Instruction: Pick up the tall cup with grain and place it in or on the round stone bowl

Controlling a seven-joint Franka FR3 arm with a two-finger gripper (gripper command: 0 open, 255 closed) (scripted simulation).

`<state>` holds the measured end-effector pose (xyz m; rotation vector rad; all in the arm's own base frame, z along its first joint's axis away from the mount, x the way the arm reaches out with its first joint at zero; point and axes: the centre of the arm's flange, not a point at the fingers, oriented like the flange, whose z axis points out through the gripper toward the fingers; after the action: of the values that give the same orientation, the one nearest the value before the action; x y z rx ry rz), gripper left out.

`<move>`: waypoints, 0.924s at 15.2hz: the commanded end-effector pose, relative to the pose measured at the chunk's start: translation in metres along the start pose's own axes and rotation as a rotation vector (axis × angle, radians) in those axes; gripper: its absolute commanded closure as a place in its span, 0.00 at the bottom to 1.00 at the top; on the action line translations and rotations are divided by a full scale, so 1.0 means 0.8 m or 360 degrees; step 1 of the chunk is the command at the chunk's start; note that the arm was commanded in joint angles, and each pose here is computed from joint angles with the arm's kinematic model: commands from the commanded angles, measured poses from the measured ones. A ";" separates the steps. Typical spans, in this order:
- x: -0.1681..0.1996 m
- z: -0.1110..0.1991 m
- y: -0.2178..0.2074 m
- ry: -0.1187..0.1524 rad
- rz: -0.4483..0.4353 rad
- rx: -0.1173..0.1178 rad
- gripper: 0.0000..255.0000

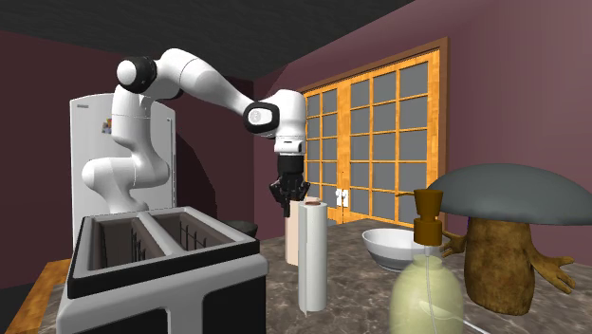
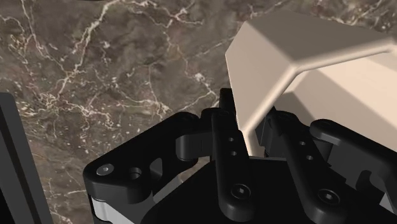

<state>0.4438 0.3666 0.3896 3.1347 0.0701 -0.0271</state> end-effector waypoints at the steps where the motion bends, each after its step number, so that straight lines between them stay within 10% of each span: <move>1: 0.000 0.001 0.000 -0.0001 0.0000 -0.0001 1.00; 14: -0.001 -0.059 0.000 -0.0001 0.0000 0.0000 1.00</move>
<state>0.4435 0.3674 0.4304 3.1340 0.0700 -0.0291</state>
